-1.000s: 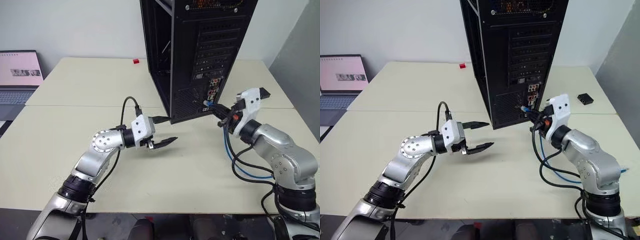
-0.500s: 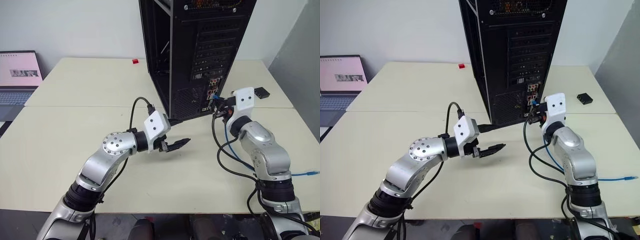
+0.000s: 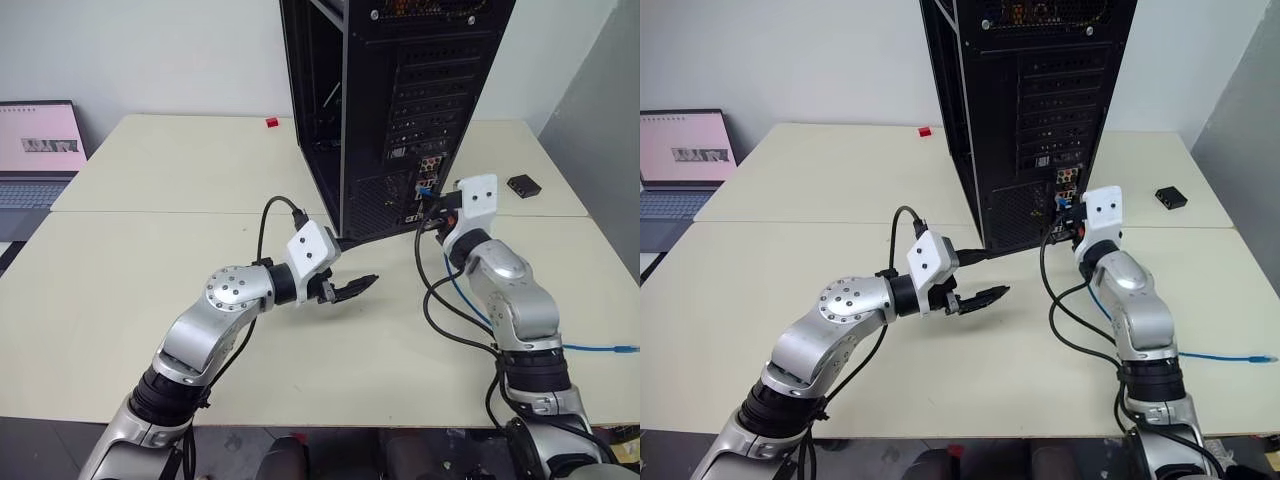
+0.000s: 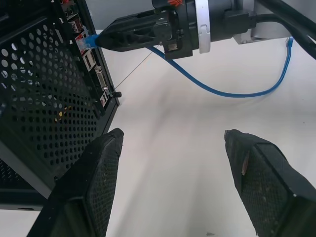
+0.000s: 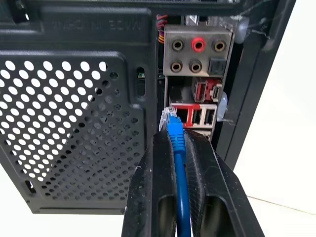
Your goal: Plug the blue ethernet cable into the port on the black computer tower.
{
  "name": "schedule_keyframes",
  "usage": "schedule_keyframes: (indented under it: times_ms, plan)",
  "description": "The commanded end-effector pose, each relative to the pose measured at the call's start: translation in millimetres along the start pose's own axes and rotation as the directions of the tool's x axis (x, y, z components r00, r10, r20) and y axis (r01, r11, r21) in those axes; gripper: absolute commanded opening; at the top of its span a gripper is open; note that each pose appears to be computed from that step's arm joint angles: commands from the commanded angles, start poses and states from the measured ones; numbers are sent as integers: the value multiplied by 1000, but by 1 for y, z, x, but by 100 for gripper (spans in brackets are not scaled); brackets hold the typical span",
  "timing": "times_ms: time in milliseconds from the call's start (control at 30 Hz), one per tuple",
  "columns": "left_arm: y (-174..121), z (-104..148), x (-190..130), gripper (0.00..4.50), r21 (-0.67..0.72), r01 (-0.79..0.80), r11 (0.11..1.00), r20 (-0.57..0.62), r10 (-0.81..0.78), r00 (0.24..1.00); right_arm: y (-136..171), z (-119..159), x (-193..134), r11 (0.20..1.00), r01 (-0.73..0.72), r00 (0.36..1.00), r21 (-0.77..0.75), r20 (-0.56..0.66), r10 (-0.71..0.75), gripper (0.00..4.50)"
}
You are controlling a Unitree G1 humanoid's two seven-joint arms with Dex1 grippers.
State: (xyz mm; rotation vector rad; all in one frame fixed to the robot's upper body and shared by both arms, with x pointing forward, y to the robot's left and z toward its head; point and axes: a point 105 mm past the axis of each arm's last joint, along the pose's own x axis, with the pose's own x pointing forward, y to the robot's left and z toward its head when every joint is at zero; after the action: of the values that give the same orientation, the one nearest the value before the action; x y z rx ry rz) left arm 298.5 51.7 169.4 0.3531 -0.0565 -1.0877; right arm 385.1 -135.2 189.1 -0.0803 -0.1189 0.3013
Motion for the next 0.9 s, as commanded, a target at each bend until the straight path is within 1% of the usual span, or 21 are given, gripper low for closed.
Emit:
schedule_keyframes:
  times_ms: [33,333,700,900]
  plan:
    - [-1,17,-2,348,47,-5,999,52,2,999,-2,19,2,1000,6,997,-12,76,-6,0]
    - [-1,18,-1,348,46,3,999,54,-5,999,-3,18,-1,1000,10,997,20,72,-11,0]
    - [-10,19,9,348,41,31,999,60,-33,998,-8,19,-9,999,29,997,32,72,-32,0]
    - [-9,18,9,348,40,34,999,57,-36,998,-8,10,-7,999,35,998,41,50,-37,0]
